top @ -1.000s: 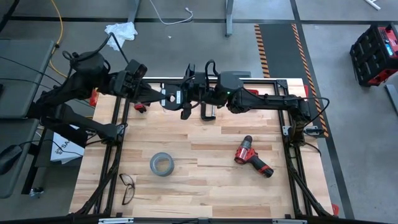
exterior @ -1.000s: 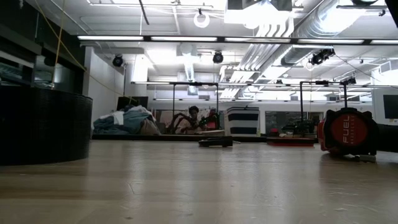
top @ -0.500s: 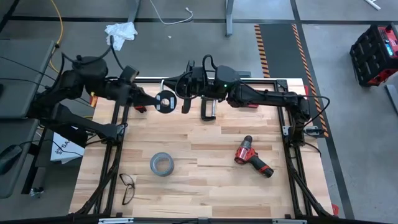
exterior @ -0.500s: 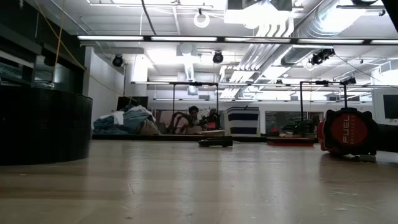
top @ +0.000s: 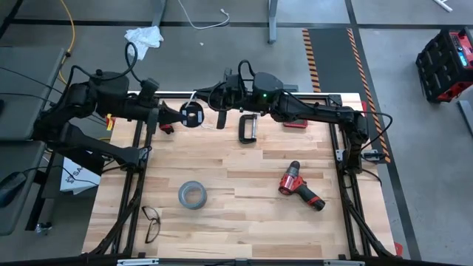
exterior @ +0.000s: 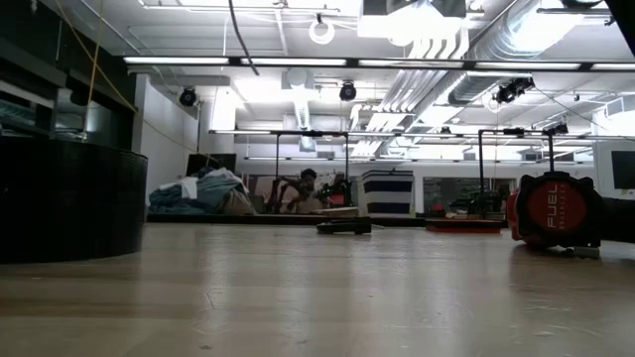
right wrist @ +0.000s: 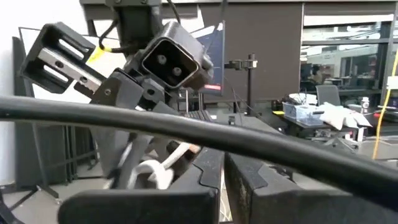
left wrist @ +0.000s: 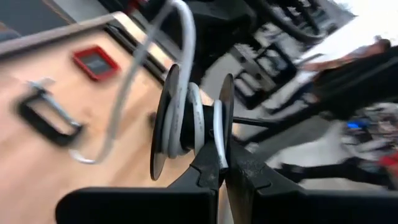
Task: Coil cords
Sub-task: Coil the white wire
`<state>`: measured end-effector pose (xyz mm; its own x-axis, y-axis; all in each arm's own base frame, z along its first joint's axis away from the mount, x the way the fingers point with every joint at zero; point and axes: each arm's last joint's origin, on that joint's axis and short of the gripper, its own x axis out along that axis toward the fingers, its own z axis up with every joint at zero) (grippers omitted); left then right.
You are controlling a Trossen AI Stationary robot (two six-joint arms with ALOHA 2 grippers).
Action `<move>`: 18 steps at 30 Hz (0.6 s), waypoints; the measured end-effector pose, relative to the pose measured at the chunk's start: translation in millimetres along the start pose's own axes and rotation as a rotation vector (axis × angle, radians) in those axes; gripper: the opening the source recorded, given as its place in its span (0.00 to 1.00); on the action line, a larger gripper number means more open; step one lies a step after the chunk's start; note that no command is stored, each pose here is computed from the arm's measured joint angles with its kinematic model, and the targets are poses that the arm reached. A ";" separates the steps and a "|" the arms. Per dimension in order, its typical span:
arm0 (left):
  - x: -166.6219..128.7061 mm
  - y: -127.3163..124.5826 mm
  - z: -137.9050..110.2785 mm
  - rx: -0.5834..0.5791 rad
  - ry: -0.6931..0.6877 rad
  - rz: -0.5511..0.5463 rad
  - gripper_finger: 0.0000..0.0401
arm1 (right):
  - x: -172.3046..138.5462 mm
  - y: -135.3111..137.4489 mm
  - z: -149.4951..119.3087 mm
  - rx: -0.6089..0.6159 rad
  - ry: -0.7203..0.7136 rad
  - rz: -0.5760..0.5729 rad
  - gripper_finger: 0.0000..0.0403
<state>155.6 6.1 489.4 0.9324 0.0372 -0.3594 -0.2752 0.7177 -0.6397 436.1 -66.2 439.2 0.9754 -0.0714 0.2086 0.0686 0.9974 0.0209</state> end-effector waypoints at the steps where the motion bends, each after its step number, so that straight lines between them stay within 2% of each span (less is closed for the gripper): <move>1: -1.8 1.6 -0.6 0.016 -0.009 0.026 0.01 | -0.4 -1.0 0.1 -0.002 0.004 -0.003 0.00; 12: -11.2 9.9 3.0 0.261 -0.180 0.281 0.01 | -13.5 -13.2 19.9 -0.004 -0.006 -0.058 0.01; 16: -14.3 7.2 8.2 0.304 -0.243 0.302 0.01 | -17.8 -14.9 25.4 -0.009 0.008 -0.076 0.01; 18: -15.2 4.0 11.6 0.320 -0.280 0.276 0.01 | -17.8 -16.6 22.2 -0.008 0.031 -0.080 0.01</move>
<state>143.1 16.5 500.1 0.8741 0.4092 -0.2620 -0.4757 0.8303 -0.2905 412.9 -81.6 456.8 0.9728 -0.1505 0.1759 0.1478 0.9886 0.0285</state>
